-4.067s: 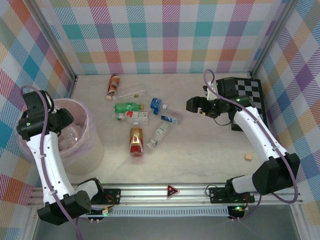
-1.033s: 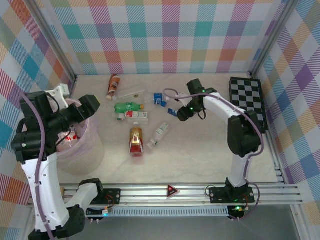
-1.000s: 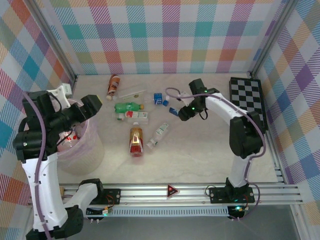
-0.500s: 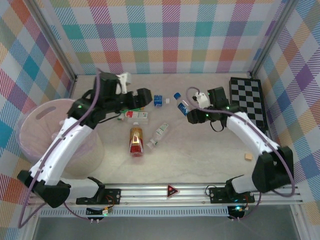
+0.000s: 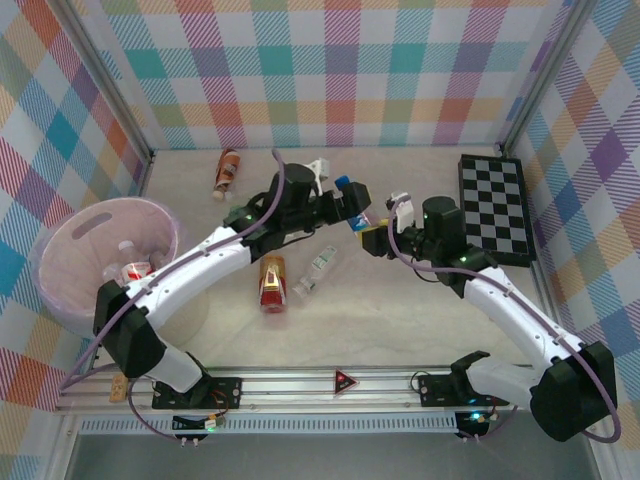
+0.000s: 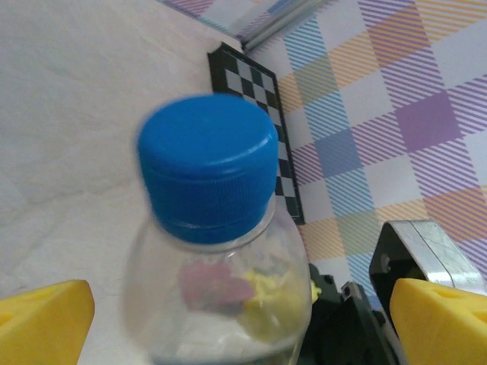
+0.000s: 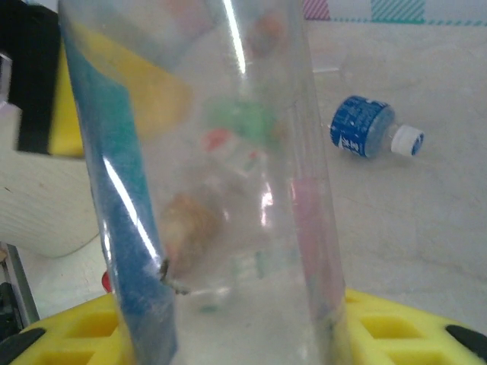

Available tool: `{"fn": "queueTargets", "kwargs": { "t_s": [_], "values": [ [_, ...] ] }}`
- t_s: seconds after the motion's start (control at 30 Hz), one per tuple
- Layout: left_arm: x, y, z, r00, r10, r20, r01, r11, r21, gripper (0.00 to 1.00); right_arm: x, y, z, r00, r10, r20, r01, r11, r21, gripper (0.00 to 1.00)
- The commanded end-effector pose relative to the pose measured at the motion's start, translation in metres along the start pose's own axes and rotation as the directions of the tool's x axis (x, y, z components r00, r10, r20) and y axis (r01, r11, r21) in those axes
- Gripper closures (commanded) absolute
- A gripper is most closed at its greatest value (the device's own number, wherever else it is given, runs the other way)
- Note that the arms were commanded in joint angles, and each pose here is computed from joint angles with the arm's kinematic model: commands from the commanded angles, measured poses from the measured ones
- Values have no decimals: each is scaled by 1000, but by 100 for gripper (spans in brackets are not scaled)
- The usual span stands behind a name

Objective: Put the plastic bottles in the bin

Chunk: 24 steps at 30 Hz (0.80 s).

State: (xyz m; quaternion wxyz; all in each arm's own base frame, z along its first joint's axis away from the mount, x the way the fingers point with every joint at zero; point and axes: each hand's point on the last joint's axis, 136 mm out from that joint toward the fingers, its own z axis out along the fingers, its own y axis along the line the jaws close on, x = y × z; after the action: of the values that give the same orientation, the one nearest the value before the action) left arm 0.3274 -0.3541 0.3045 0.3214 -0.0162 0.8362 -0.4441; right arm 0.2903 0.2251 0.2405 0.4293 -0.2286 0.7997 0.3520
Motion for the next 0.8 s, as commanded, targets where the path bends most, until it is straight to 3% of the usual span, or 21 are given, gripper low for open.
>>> {"fn": "queueTargets", "kwargs": {
  "t_s": [0.0,0.1,0.4,0.47,0.63,0.77],
  "values": [
    [-5,-17,11,998,-52,45,49,996,73,1,-24,17,-4,993,-29,113,35,998,-56,55],
    [-4,-17,15,997,-60,46,56,995,78,6,-28,22,-6,990,-36,134,45,997,-67,55],
    [4,-19,23,998,-64,20,63,995,81,40,-30,18,-4,987,-41,154,48,998,-40,54],
    [4,-20,24,998,-64,19,62,995,82,44,-29,17,-3,988,-43,146,50,998,-41,53],
    [3,-22,26,998,-56,16,54,995,79,49,-28,18,-3,989,-56,137,62,997,-41,40],
    [1,-21,26,999,-41,18,39,997,64,51,-26,16,-6,988,-94,120,96,995,-17,23]
  ]
}}
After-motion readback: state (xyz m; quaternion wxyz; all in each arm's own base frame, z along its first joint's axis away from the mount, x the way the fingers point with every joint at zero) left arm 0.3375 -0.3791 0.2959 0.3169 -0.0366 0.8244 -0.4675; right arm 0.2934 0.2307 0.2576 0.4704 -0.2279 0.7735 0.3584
